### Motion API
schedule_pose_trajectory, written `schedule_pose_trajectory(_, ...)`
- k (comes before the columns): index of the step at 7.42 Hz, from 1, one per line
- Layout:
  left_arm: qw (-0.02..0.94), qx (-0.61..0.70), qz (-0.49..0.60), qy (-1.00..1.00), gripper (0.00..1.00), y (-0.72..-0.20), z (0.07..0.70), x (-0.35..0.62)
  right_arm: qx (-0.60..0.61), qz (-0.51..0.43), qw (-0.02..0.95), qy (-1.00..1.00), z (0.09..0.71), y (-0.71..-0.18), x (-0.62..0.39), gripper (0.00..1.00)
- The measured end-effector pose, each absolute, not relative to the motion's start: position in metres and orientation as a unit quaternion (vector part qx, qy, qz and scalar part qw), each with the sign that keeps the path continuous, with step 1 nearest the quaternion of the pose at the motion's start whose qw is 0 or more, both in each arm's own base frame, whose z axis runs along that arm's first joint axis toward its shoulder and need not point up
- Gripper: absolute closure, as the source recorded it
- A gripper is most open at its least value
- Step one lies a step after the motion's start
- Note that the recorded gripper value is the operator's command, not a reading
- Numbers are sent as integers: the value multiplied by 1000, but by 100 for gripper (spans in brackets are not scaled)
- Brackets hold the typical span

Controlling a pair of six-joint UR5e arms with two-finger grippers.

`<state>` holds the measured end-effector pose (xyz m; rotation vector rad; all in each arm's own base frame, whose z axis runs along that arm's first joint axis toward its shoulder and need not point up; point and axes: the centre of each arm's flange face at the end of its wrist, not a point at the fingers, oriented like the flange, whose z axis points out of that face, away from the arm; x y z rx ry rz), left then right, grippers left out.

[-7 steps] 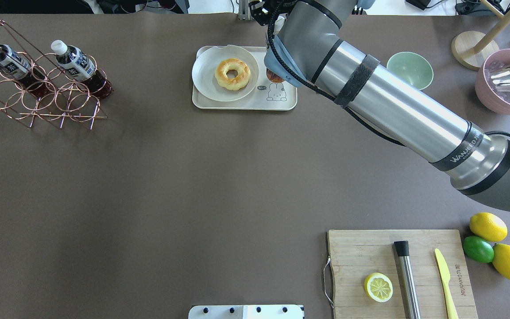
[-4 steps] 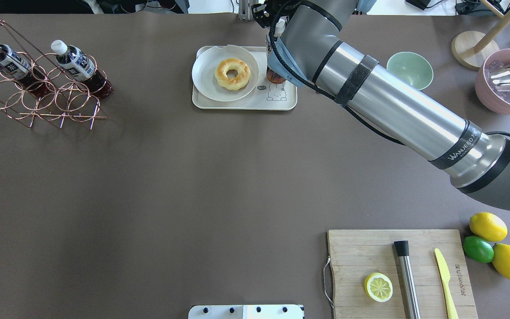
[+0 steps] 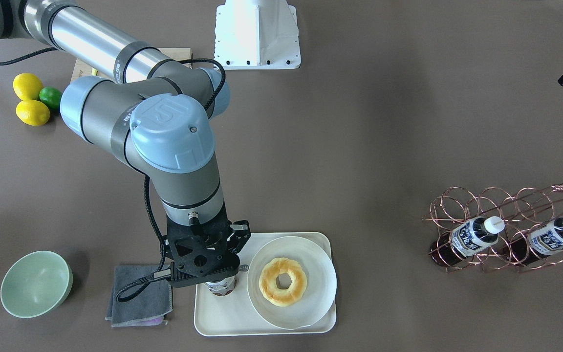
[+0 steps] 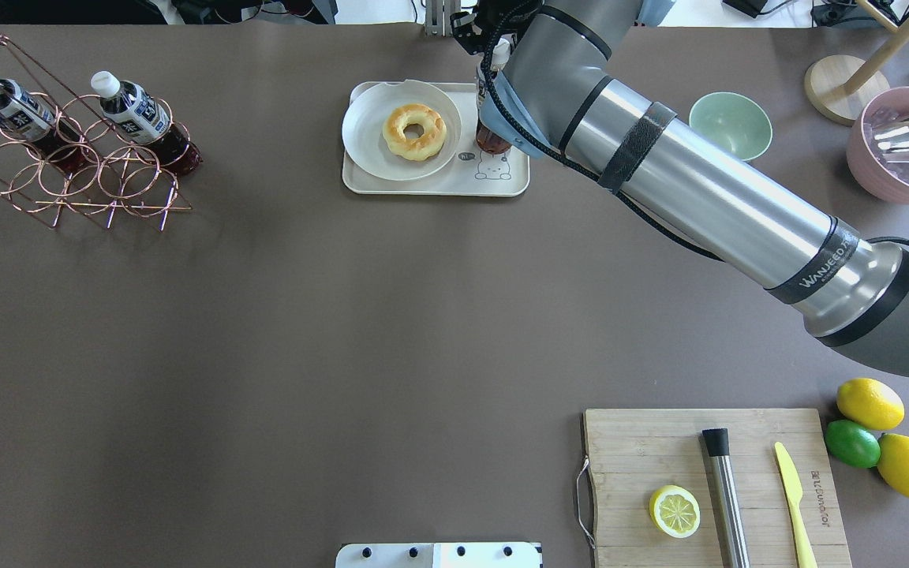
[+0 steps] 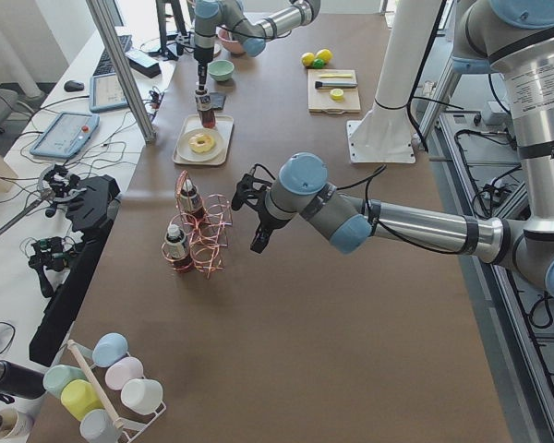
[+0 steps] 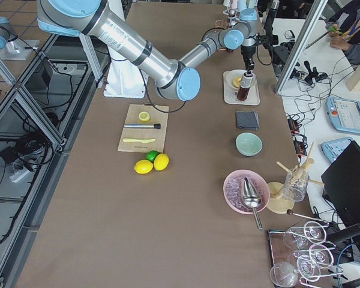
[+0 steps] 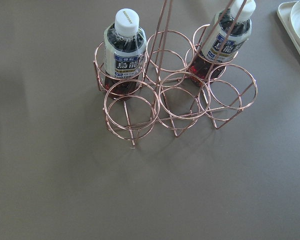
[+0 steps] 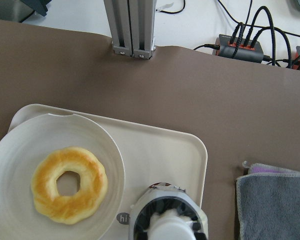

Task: Place tea on tray
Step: 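Lower the tea bottle onto the tray beside the plate and open the right gripper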

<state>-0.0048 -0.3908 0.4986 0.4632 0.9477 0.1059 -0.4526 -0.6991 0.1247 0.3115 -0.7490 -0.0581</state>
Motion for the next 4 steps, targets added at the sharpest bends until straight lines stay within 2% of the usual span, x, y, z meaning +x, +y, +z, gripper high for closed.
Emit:
schedule_pose_trajectory(2,862,221,50,452,3,-383,504,-6,151,-30,918,-365,125,-697,-455,0)
schedule_pose_trajectory(4,863,220,48,453,3,-381,507,-6,152,-34,917,-367,123,-695,-455,0)
